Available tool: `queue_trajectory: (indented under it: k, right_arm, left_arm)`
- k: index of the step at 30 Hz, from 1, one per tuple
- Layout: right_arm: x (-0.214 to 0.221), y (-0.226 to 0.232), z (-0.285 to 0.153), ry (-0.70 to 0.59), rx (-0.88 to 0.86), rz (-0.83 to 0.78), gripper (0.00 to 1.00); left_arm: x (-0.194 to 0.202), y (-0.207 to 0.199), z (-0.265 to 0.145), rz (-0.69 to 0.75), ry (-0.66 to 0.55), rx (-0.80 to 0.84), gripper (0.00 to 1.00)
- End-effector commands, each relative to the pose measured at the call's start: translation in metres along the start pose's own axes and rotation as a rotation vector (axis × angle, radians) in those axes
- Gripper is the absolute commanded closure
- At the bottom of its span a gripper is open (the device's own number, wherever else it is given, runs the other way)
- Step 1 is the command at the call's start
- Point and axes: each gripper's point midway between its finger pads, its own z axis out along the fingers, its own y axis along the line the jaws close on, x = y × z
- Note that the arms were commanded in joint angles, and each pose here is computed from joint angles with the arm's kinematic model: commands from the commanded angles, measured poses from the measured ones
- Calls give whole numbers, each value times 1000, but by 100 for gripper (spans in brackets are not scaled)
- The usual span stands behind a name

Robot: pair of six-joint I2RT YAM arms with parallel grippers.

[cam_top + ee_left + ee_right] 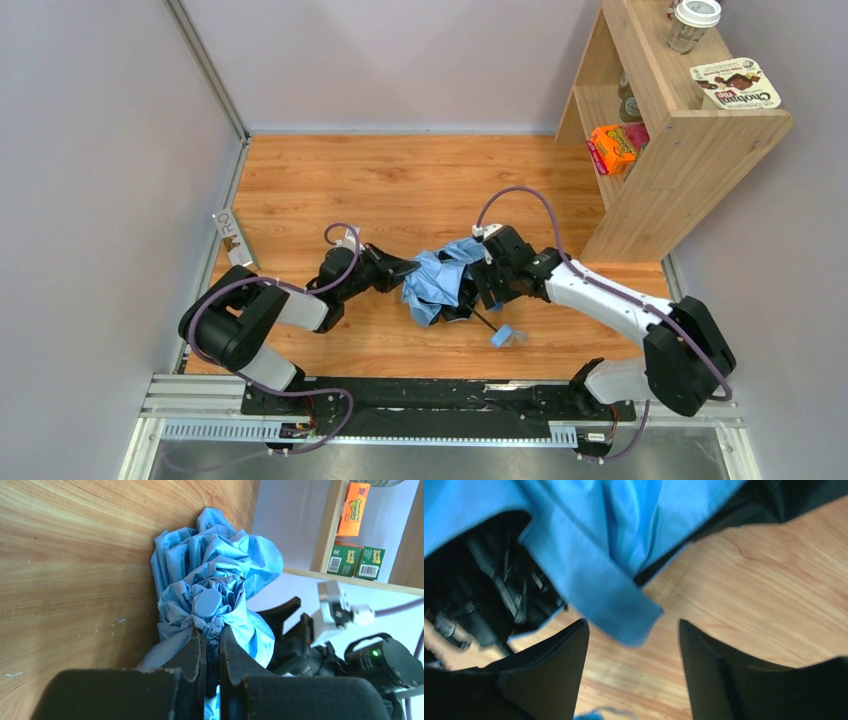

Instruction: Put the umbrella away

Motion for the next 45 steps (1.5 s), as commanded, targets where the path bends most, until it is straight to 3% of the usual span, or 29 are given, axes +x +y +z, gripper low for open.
queue_trajectory:
  k: [1,4,7,9,13,16,21,27,29,31,32,35,38,39,42,43,44,45]
  right_arm:
    - [-29,-5,20,-93,63,68,39]
    - [-39,-12,15,-141,141,88,72]
    - [-47,-26,-4,-165,233,124,94]
    - [-49,-36,-15,-165,299,137,100]
    - [-61,-55,-42,-176,435,99,100]
    - [-66,-51,-51,-184,408,79,98]
    - [-78,-70,-64,-238,520,52,100]
    - [-108,-88,-73,-232,661,-114,94]
    - [-119,-92,-73,-222,687,-169,100]
    - [-123,-95,-69,-177,689,-189,100]
    - [-120,-95,-63,-130,677,-191,100]
    - [-104,-81,-48,-16,594,-154,86]
    - [-73,-58,-30,26,452,-80,83]
    - [-62,-46,-26,37,387,-64,83]
    - [-31,-5,-19,44,170,11,98]
    - [-24,5,-21,36,113,52,96]
    - [-15,13,-21,40,68,74,81]
    - [-10,19,-24,33,21,89,78]
  left_arm:
    - [1,-39,-4,36,31,125,100]
    - [5,-34,-7,38,46,108,100]
    - [5,-28,-10,39,42,86,100]
    - [4,-25,-11,44,41,73,100]
    - [5,-23,-12,47,53,60,100]
    - [3,-20,-13,56,43,39,100]
    - [0,-28,-14,79,42,35,100]
    - [2,-27,-26,139,49,-3,100]
    - [1,-24,-32,174,44,-33,100]
    - [-1,-21,-38,215,29,-55,100]
    - [-2,-17,-40,224,21,-72,100]
    - [-10,-25,-50,281,-37,-56,100]
    - [-13,-33,-54,319,-56,-35,100]
    - [-14,-35,-56,332,-63,-30,100]
    - [-21,-35,-58,351,-85,-36,100]
    - [-24,-34,-58,356,-88,-39,100]
    - [-26,-37,-58,361,-89,-35,100]
    - [-27,-34,-57,367,-78,-44,100]
